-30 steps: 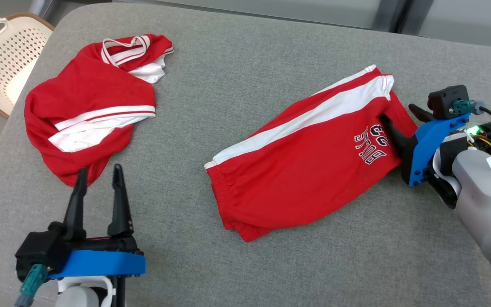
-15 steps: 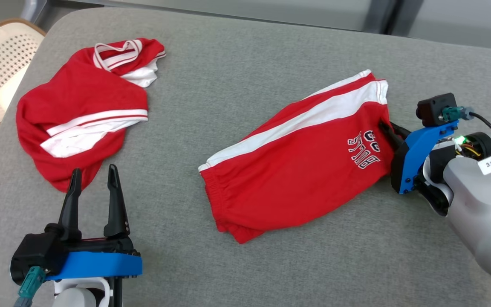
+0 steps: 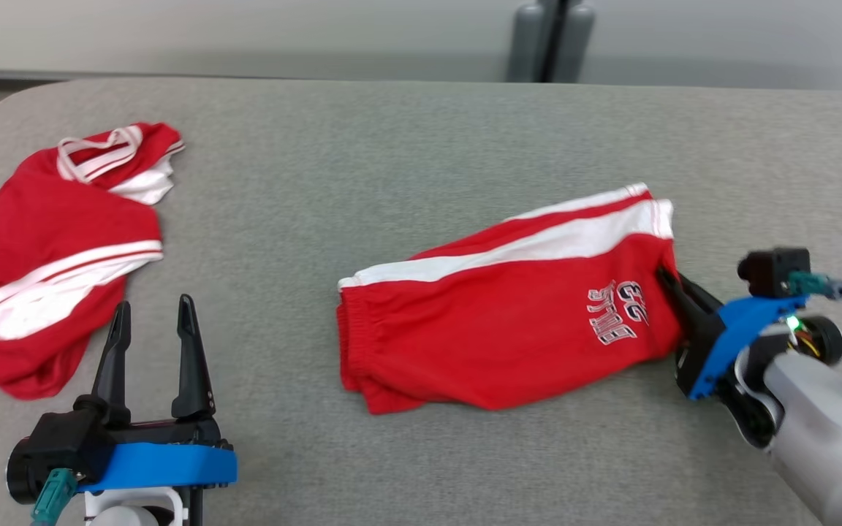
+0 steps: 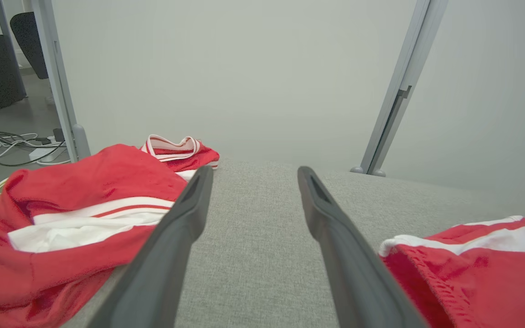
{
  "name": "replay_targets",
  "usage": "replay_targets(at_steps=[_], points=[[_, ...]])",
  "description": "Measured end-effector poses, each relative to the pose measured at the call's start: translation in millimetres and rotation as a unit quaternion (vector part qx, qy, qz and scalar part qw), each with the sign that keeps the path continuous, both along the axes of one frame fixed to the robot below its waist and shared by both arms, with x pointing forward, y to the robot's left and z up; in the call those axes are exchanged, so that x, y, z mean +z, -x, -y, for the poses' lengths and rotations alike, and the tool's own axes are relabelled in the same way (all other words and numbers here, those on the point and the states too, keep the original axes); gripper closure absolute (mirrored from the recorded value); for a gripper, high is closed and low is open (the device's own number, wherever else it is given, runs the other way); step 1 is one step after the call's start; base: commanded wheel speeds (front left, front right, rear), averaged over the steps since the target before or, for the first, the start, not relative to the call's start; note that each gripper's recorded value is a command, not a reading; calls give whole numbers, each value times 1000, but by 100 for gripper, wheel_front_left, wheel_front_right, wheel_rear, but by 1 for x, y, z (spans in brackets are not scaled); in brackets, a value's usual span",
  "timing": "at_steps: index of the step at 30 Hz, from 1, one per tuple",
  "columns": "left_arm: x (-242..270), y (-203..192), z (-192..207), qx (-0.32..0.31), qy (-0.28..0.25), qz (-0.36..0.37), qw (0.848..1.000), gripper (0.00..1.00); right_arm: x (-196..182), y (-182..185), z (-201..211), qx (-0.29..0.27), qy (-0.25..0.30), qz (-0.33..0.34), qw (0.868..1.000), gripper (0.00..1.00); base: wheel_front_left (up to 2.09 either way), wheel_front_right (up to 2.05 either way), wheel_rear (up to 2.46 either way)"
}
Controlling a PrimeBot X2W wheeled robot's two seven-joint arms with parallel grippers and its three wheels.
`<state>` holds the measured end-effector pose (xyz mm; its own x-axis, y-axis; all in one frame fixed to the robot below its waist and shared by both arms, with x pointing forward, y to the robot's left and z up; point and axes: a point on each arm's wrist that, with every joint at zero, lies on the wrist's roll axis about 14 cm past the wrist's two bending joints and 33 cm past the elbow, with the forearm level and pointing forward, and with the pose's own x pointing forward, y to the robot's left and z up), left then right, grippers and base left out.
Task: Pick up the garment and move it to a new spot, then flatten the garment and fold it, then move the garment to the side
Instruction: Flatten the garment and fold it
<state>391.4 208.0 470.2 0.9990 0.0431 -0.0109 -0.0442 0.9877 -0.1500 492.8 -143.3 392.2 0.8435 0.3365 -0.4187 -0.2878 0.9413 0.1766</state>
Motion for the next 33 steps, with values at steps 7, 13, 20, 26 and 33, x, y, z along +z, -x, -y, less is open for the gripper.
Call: replay_targets(at_steps=[7, 13, 20, 26, 33], points=[[5, -11, 23, -35, 1, 11, 999, 0, -2, 34, 71, -96, -11, -7, 995, 100, 0, 0, 0], [4, -16, 35, -53, 4, 12, 999, 0, -3, 55, 109, -147, -6, -6, 989, 100, 0, 0, 0], [5, -16, 40, -61, 5, 12, 998, 0, -3, 58, 108, -163, -21, 0, 986, 100, 0, 0, 0], [5, -13, 40, -61, 2, 12, 998, 0, -5, 58, 100, -159, -26, 1, 987, 100, 0, 0, 0], [6, -8, 39, -60, 2, 11, 998, 0, 0, 57, 99, -160, -27, 10, 987, 100, 0, 0, 0]])
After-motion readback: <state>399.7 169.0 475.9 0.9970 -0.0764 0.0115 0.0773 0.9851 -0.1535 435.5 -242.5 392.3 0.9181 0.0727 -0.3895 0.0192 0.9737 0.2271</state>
